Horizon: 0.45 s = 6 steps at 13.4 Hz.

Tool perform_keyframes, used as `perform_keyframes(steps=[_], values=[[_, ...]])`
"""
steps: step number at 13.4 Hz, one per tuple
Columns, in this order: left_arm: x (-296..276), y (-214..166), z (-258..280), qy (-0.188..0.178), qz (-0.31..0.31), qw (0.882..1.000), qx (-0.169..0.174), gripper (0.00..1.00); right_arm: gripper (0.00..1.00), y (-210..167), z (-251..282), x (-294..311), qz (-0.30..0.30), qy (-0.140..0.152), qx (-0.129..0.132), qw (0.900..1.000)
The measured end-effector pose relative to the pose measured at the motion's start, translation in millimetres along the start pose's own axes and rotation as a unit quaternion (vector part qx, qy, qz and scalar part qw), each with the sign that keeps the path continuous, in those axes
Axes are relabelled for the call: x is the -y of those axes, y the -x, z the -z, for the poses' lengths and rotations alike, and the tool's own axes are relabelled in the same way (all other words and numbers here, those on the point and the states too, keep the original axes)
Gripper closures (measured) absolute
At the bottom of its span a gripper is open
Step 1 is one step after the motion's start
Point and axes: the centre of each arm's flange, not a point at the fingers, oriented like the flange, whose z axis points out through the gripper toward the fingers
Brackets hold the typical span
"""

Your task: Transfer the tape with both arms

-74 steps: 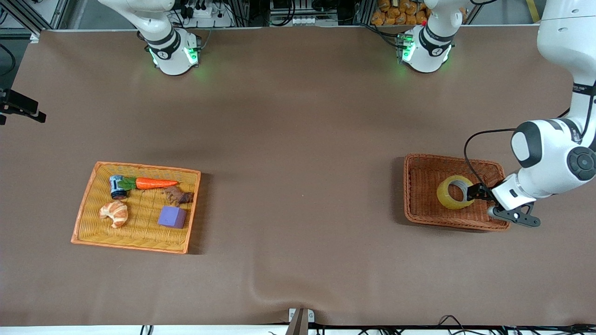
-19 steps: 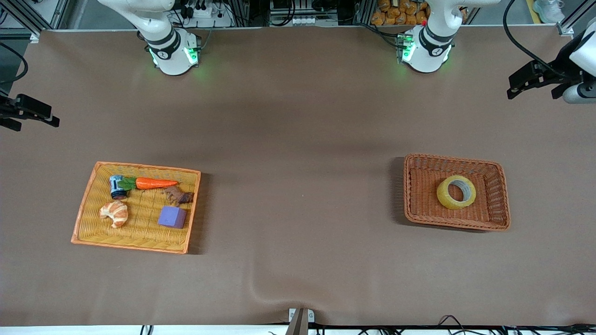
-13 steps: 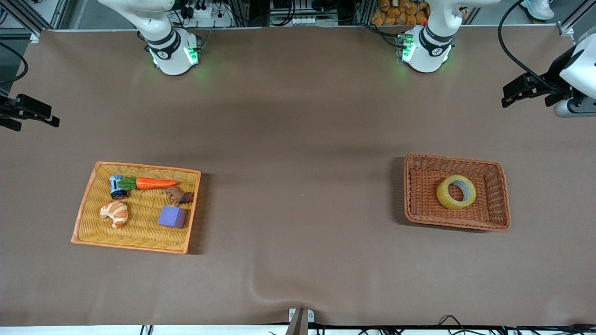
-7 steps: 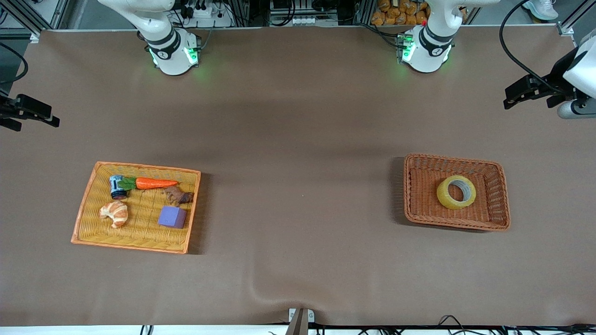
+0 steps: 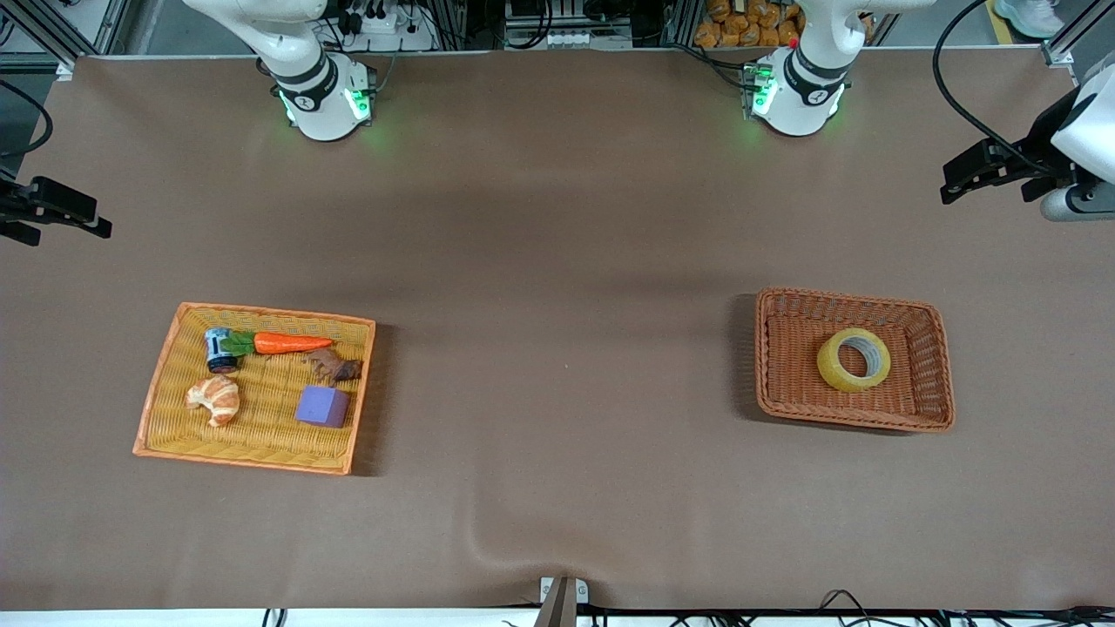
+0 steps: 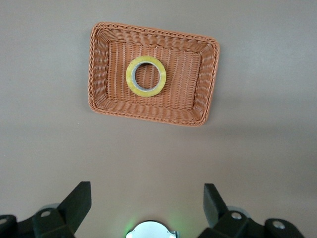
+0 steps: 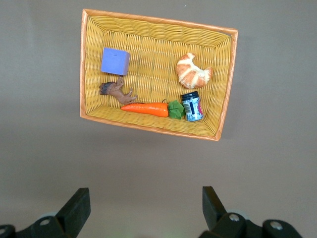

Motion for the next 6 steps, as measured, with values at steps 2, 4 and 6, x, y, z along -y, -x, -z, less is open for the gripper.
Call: perform_keyframes(steps=[2, 4, 6], values=[[-0.2, 0.0, 0.0, 0.0, 0.0, 1.0, 0.0, 0.0, 0.0, -0.7, 0.6, -0.2, 0.0, 0.001, -0.003, 1.0], [-0.2, 0.0, 0.0, 0.0, 0.0, 1.0, 0.0, 0.0, 0.0, -1.6, 1.4, -0.5, 0.0, 0.002, -0.007, 1.0], [-0.1, 0.0, 0.1, 0.0, 0.0, 1.0, 0.0, 0.0, 0.0, -2.1, 2.0, -0.6, 0.0, 0.002, -0.01, 1.0]])
